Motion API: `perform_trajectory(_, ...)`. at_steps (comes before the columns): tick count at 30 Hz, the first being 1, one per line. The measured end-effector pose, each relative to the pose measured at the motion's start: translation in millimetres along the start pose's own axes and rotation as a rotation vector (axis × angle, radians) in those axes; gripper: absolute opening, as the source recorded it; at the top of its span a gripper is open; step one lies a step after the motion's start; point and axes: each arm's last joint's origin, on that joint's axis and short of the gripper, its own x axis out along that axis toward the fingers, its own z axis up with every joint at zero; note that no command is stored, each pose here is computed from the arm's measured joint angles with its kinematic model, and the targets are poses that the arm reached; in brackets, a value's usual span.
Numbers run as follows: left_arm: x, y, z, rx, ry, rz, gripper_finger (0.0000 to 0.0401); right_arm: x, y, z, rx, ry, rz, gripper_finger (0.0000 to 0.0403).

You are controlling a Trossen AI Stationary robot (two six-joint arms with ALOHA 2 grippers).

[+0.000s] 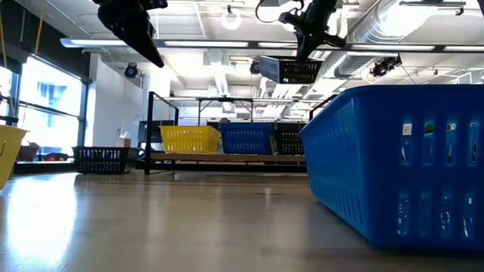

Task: Stack baskets on shelf by color
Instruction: Stack the bottom black basket on top of the black basket on the shelf

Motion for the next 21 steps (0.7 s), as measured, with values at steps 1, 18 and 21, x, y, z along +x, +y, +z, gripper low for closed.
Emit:
perform_trajectory(1, 0, 0, 0, 0.0, 0.0, 0.001, 0.012, 0, -2, 1, -0.004, 0.0, -0.004, 0.0)
perform_trajectory(18, 0, 1, 3, -0.011, -0.03, 0.005, 0.012, 8, 12, -36, -0.049, 0.018, -0.019, 0.0)
perform_trajectory(21, 1, 3, 3, -0.019, -0.031, 0.01, 0.012, 2, 8, -39, -0.015, -0.06, 0.07, 0.0)
